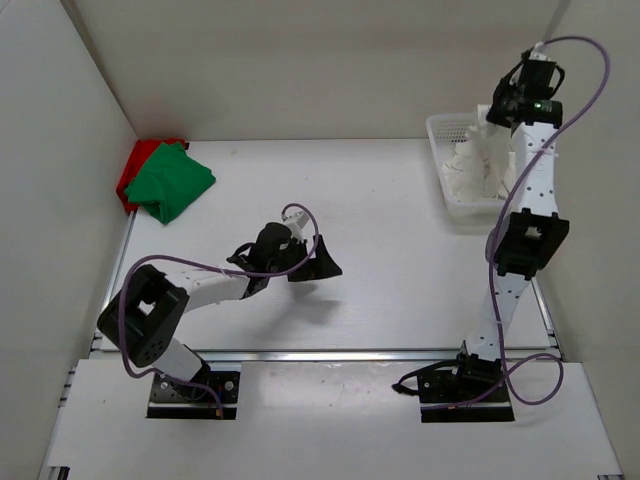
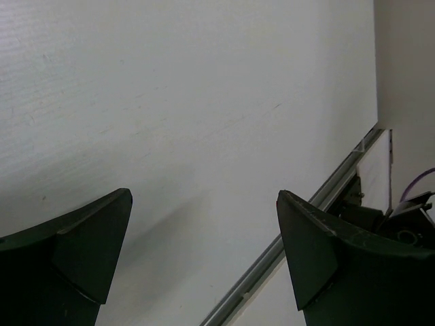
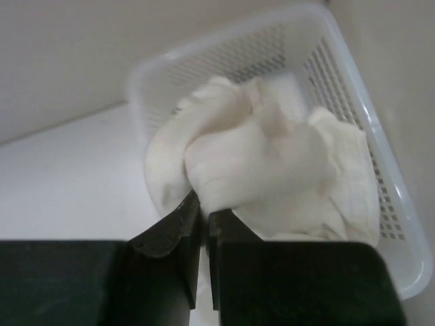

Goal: Fold and stack the t-shirts
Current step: Grab crumpled tshirt from bin with the right arm, then move the tshirt to the center of the board

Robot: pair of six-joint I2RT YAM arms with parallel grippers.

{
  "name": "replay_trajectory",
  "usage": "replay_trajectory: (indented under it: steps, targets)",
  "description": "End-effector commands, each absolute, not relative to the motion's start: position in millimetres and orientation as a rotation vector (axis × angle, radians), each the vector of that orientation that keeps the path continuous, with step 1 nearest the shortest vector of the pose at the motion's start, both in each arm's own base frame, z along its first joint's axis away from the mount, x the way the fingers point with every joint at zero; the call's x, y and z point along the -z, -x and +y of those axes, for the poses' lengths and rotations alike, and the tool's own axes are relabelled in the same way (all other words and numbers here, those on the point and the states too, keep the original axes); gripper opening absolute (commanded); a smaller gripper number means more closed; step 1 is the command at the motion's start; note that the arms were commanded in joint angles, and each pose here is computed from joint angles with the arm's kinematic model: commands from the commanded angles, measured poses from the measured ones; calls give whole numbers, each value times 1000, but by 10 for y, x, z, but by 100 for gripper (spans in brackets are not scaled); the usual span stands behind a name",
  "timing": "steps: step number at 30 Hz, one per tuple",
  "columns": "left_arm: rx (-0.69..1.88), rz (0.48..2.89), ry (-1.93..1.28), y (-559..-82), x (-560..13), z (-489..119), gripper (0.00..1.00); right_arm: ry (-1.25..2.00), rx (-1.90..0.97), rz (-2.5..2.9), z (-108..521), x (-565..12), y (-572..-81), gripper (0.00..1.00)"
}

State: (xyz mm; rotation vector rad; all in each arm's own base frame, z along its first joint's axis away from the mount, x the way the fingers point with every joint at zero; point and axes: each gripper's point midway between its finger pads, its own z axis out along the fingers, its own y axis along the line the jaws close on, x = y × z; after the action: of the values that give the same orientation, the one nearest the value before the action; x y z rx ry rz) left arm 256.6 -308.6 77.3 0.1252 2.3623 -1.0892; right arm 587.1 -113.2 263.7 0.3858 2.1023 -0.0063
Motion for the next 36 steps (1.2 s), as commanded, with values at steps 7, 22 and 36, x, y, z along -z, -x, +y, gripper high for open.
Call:
replay_trajectory:
  steps: [7,22,36]
  targets:
    - [1250,2141,98,-2996,-1534,-2673,99,269,-697,1499,916,-5425,-4295,0]
    - [1091,1933,431,-3382,-1937,-1444,99,514,-1173,1248,2096,-5563,-3286,0]
    - [845,2123,303,-3207,-1416,-1550,99,-165,-1080,1897,1484,-2349,-4560,0]
